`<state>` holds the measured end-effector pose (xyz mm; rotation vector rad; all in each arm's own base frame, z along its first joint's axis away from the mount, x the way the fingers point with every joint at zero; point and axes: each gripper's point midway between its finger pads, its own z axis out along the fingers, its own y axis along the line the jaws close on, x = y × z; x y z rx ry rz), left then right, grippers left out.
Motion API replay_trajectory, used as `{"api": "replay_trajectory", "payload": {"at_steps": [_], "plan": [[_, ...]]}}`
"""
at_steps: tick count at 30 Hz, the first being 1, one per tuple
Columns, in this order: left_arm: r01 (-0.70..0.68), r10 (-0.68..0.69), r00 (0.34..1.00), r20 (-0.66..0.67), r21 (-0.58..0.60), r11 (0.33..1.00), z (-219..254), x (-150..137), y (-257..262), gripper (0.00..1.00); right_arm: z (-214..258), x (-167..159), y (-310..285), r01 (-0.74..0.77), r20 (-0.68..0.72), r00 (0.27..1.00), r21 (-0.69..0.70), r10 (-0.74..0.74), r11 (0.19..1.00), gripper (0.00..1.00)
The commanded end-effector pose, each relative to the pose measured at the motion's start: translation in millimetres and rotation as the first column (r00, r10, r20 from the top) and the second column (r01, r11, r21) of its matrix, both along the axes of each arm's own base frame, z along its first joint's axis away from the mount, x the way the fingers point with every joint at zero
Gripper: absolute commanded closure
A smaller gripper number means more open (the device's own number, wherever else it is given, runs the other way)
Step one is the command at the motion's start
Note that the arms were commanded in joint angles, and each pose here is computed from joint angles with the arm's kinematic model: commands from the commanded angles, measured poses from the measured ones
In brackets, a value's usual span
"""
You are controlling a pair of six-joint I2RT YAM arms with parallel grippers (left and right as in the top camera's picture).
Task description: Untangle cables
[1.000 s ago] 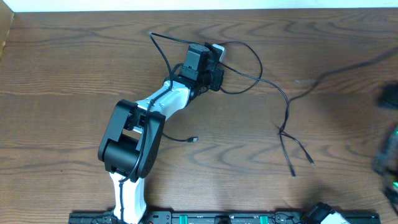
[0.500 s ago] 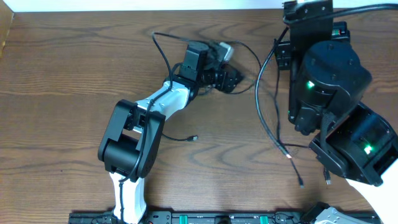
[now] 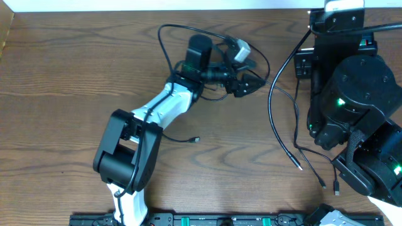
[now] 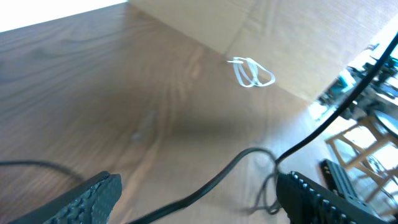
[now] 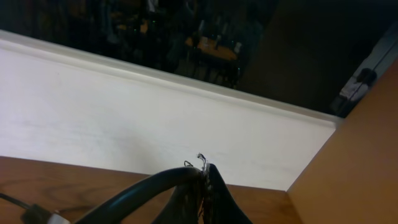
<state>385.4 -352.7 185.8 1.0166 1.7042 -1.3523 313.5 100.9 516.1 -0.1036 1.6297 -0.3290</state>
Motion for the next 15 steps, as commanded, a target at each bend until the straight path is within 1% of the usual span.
{"api": "replay_trajectory", "payload": {"at_steps": [1,4,5,7,8,10,13,15], "plan": [[0.108,-0.106,0.992,0.072,-0.02,0.994,9.6,-26.9,-21.2,0.14,6.0,-4.5,-4.9,0.006,0.014,1.0,0.03,-0.007,1.0,0.99],[0.147,-0.148,0.974,0.171,0.017,0.989,2.1,-41.3,-36.7,0.15,3.5,-4.9,-5.2,0.008,0.007,1.0,0.039,-0.008,0.999,0.99],[0.132,-0.138,0.97,0.2,0.044,0.99,-3.3,-41.4,-40.6,0.18,2.5,-5.2,-5.5,0.008,0.003,1.0,0.04,-0.008,0.999,0.99],[0.084,-0.11,0.958,0.266,0.11,0.99,-16.3,-36.7,-44.0,0.31,0.2,-6.1,-6.3,0.009,-0.007,1.0,0.034,-0.008,0.999,0.99],[0.065,-0.105,0.948,0.3,0.142,0.988,-22.4,-34.7,-44.2,0.35,-0.7,-6.7,-6.9,0.009,-0.011,1.0,0.03,-0.009,1.0,0.99],[0.043,-0.107,0.934,0.34,0.19,0.981,-31.9,-32.9,-43.8,0.35,-1.3,-8.4,-8.3,0.009,-0.015,1.0,0.026,-0.008,1.0,0.99],[0.035,-0.104,0.936,0.338,0.204,0.978,-35.2,-32.0,-42.6,0.31,1.0,-11.4,-10.9,0.009,-0.006,1.0,0.053,-0.009,0.999,0.99],[-0.014,-0.069,0.938,0.339,0.235,0.972,-41.0,-24.4,-39.4,0.27,1.6,-12.8,-10.8,0.001,-0.003,1.0,0.07,-0.001,0.998,0.99]]}}
